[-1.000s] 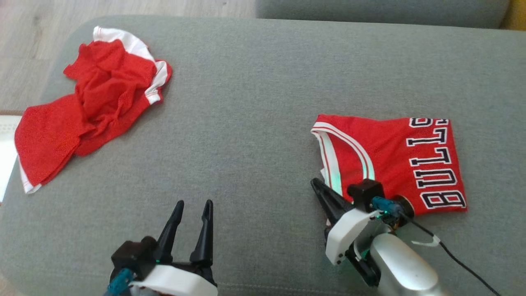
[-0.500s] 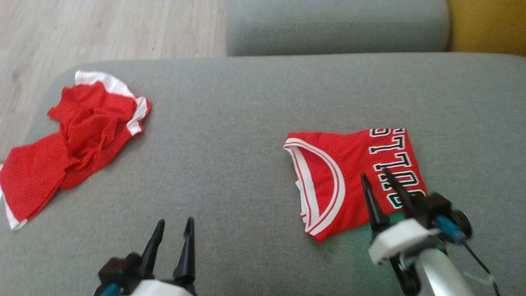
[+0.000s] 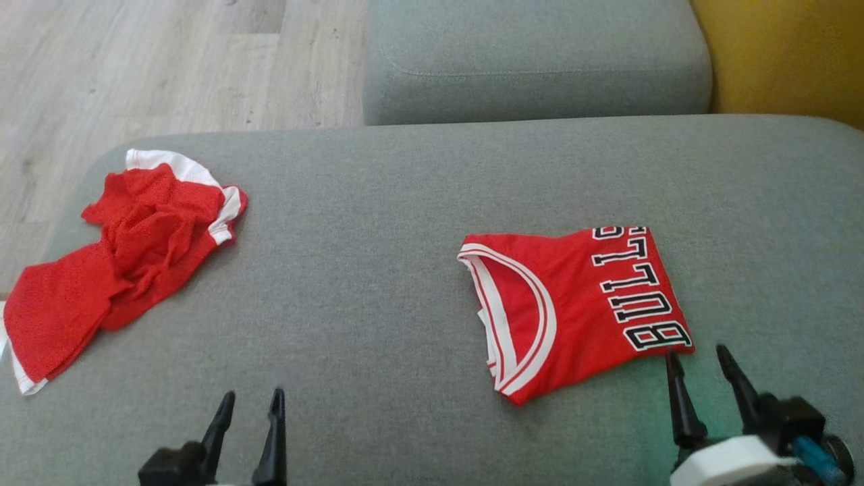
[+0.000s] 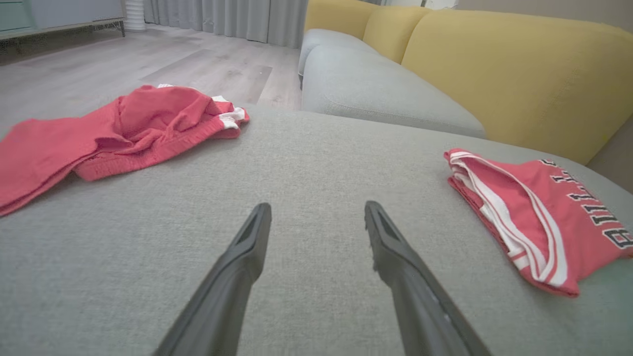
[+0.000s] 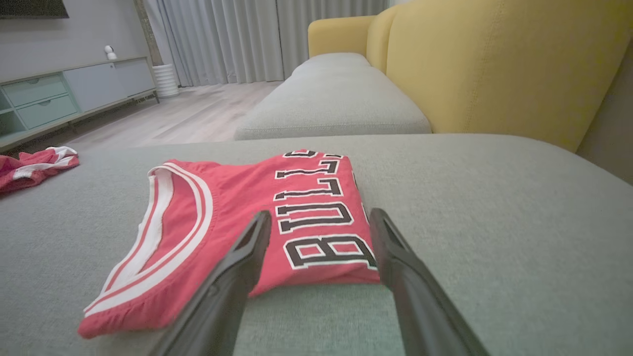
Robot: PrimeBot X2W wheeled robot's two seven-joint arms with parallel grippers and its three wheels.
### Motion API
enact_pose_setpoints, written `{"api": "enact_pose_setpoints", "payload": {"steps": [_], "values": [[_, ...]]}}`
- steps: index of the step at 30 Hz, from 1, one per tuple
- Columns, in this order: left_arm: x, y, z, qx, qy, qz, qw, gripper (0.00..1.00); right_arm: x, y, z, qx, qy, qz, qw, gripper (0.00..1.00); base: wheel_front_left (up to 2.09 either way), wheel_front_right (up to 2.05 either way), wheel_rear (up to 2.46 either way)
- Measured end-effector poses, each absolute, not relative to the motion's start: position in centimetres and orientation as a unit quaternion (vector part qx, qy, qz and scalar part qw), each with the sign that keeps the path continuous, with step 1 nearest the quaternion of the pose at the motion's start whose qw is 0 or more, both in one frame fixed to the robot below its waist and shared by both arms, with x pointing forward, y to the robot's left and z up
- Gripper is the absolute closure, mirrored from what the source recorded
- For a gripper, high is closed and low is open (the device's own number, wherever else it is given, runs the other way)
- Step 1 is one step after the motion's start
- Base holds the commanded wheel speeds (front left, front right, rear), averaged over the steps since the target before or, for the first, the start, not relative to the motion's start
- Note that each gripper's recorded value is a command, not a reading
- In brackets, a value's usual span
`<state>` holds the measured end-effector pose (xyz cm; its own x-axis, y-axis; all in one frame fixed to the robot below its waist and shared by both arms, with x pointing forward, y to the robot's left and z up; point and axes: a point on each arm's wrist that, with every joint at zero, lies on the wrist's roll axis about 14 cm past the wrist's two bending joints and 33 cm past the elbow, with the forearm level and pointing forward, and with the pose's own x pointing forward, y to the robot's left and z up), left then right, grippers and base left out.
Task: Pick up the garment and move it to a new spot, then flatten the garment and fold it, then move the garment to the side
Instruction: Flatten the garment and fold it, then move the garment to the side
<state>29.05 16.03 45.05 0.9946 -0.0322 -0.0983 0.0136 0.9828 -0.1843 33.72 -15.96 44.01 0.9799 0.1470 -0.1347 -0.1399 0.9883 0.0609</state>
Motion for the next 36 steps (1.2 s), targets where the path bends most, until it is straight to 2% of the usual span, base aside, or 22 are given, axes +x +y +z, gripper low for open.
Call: {"api": "enact_pose_setpoints", "payload": {"steps": [17,23,29,36], "values": [[28.0,17.5,44.0,-0.084,0.065,0.001,0.994,0.00,33.5,-16.1,44.0,0.036,0.070,0.067,0.995,0.00,0.00,0.00,0.00],[28.1,17.2,43.5,-0.085,0.075,0.000,0.994,0.00,35.4,-16.5,44.2,0.071,0.087,0.065,0.992,0.00,0.00,0.00,0.00],[28.4,16.7,42.7,-0.092,0.094,-0.004,0.991,0.00,40.8,-17.7,44.6,0.071,0.185,0.078,0.977,0.00,0.00,0.00,0.00],[29.9,16.7,42.7,-0.093,0.094,-0.001,0.991,0.00,42.4,-16.9,39.7,0.066,0.323,0.086,0.940,0.00,0.00,0.00,0.00]]}}
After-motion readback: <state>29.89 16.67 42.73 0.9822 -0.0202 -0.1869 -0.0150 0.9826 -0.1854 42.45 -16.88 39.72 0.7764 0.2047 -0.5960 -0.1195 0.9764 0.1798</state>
